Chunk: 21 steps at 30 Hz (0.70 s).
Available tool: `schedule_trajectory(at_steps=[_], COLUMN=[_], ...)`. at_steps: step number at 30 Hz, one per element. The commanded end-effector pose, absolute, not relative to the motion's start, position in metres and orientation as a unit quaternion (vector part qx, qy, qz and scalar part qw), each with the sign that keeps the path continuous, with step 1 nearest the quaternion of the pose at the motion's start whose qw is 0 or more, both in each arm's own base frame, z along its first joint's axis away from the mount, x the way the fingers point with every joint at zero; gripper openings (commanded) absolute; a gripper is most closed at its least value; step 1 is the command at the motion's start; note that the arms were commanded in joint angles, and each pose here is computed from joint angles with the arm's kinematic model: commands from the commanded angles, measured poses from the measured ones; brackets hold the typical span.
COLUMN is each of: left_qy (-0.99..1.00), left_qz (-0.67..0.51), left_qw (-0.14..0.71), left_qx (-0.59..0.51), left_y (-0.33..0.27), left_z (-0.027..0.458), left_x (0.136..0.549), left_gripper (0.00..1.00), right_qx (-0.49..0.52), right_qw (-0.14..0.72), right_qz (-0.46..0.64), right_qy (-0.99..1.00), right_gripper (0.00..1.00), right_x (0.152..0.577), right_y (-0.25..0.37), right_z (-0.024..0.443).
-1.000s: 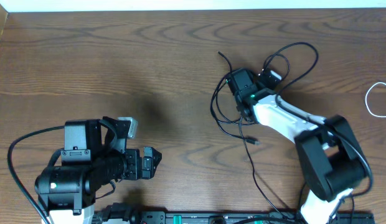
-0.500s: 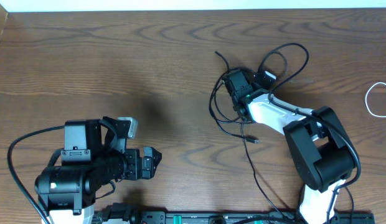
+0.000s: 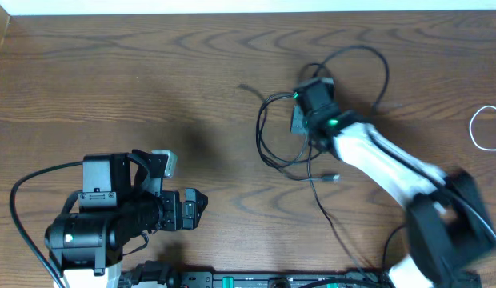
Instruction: Untangle cables
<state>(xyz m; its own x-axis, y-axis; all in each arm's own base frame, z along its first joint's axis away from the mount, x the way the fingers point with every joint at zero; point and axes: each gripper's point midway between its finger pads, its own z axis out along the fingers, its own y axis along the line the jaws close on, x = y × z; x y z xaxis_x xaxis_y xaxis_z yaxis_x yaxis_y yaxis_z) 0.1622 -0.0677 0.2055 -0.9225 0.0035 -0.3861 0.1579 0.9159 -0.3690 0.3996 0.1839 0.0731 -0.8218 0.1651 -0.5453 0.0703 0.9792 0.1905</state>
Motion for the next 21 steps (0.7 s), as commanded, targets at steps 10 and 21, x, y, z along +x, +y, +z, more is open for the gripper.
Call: schedule_trajectory(at_steps=[10, 21], left_qy=[0.927, 0.827], left_qz=[-0.288, -0.423], left_qw=[0.225, 0.287], left_qx=[0.079, 0.233], left_y=[-0.096, -0.141], left_z=[0.225, 0.266], left_x=[0.182, 0.184], left_gripper=[0.99, 0.96], right_qx=[-0.109, -0.149], right_qw=[0.553, 0.527], right_qz=[0.308, 0.346], right_qy=[0.766, 0.762], right_gripper=[0.01, 0.01], right_x=[0.336, 0.312], right_y=[0.216, 0.234], right_z=[0.392, 0.393])
